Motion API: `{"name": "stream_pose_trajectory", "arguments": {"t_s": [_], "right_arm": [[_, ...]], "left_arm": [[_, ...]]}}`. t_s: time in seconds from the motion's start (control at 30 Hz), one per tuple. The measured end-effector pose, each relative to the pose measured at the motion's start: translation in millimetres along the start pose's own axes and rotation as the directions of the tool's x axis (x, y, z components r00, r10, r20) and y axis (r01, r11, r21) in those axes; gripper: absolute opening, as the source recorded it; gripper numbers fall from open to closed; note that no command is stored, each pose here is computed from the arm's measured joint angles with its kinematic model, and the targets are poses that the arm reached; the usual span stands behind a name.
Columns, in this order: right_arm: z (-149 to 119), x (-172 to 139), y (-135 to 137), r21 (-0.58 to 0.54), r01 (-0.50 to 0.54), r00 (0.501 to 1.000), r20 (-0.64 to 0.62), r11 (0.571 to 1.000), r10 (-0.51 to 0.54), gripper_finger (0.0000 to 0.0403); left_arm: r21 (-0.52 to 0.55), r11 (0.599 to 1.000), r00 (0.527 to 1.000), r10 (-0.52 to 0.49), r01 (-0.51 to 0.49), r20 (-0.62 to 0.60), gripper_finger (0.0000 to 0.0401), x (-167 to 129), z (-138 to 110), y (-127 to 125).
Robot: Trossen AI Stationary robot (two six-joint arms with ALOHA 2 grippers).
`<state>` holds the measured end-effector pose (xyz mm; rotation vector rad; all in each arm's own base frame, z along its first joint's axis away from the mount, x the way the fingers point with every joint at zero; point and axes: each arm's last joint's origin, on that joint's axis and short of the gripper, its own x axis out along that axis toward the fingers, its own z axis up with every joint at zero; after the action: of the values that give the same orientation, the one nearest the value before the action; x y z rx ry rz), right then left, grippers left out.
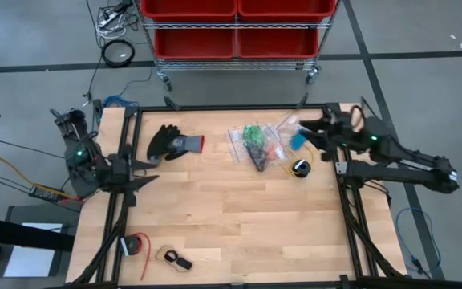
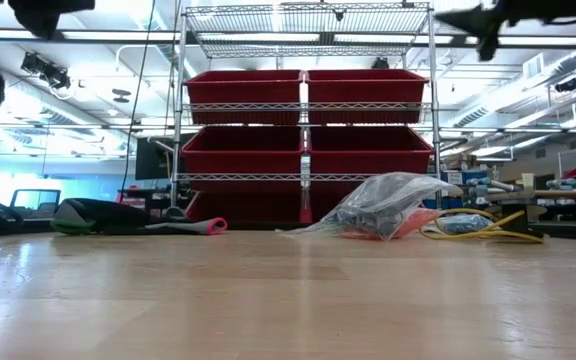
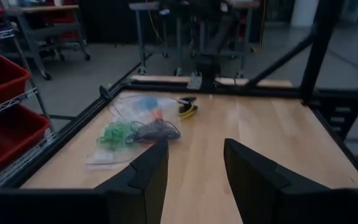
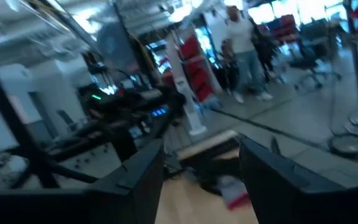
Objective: Sort rubber bands
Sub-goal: Return to Home Position
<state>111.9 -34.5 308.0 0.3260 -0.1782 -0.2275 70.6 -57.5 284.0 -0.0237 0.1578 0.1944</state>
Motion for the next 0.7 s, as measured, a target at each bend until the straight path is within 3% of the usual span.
{"name": "stream_pose_trajectory", "arguments": {"t_s": [0.4, 0.7], "right_arm": [[-1, -43, 18, -0.083, -0.107, 0.994, 0.004, 0.991, 0.107, 0.0177], [-20, -44, 18, -0.127, -0.132, 0.990, -0.073, 0.983, 0.123, 0.0152]], "left_arm": [[-0.211, 0.976, 0.982, -0.009, 0.050, 0.190, 0.0163, -5, -38, 27], [-0.220, 0.975, 0.975, 0.023, 0.027, 0.221, 0.0163, -8, -39, 36]]}}
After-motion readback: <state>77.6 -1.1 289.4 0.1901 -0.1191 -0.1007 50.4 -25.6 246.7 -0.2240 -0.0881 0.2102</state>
